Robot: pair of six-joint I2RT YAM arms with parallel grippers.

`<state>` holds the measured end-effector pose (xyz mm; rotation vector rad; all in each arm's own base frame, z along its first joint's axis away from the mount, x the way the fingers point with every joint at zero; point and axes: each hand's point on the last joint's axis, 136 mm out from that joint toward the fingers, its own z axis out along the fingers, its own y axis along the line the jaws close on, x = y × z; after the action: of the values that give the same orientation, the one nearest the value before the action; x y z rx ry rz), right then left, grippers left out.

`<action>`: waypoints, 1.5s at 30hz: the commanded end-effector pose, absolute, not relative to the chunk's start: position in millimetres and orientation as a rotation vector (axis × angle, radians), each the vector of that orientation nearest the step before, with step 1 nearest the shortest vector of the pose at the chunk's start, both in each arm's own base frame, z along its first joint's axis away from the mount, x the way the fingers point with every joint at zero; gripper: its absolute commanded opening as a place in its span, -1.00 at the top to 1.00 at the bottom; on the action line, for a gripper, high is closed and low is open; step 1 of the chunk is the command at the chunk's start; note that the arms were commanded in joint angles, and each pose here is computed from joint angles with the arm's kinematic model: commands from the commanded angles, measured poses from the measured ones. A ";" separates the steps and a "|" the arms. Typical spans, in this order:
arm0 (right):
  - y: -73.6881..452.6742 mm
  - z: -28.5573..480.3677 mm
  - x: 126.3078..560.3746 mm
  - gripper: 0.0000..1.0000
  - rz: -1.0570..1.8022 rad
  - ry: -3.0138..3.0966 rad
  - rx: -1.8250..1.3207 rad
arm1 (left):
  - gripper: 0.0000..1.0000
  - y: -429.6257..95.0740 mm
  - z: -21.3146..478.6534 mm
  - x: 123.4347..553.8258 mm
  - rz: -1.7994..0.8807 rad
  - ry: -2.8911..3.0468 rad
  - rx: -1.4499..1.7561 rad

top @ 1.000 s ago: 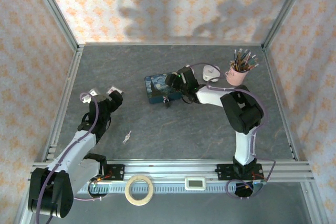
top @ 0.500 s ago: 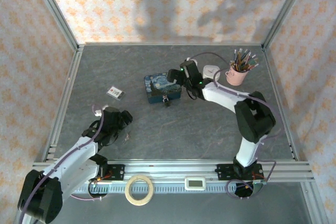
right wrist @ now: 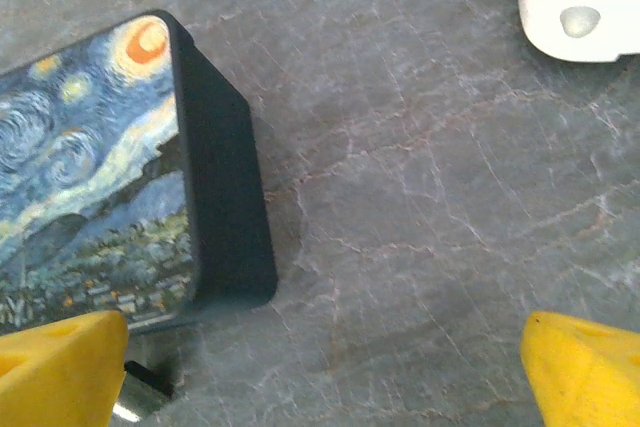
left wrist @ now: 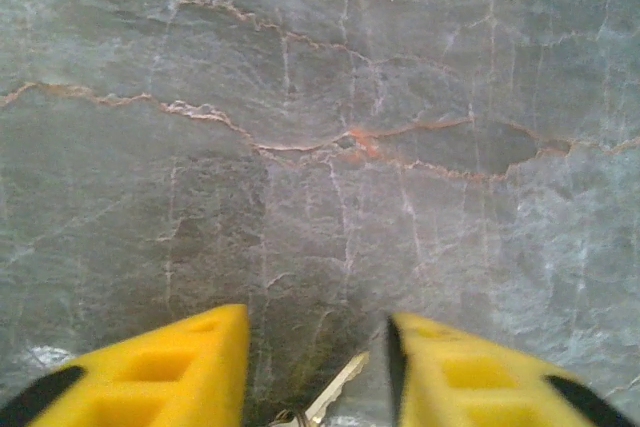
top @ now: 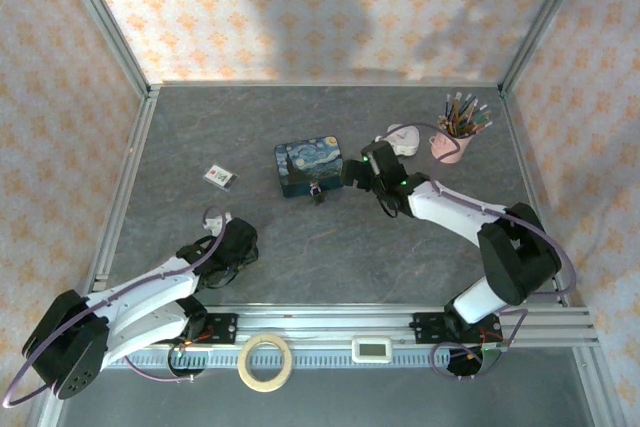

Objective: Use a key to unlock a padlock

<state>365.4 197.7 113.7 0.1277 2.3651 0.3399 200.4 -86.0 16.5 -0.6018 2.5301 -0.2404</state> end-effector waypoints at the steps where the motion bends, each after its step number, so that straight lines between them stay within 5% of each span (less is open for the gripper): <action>1: 192.1 128.9 367.3 -0.99 0.314 2.320 0.156 | 0.54 -94.6 13.5 194.1 -0.258 2.573 -0.581; 6: 189.7 132.5 369.5 -0.99 0.292 2.313 0.159 | 0.98 -125.0 21.9 202.6 -0.338 2.578 -0.523; 21: 184.9 122.1 335.9 -0.99 0.367 2.356 0.095 | 1.00 -281.1 42.3 270.3 -0.751 2.504 -0.417; 31: 217.0 104.1 269.9 -0.82 0.615 2.489 -0.009 | -0.41 -235.0 65.9 295.5 -0.613 2.368 -0.527; 38: 279.1 95.4 230.8 -0.47 0.636 2.522 -0.480 | -0.45 -156.8 99.4 329.0 -0.570 2.176 -0.683; 45: 301.4 53.9 225.4 -0.01 0.368 2.634 -0.641 | -0.46 -108.6 122.9 338.1 -0.649 1.972 -0.822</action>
<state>226.7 306.5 67.2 -0.5875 2.5998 0.5378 335.0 -119.5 113.5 -0.8043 2.0579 -0.6196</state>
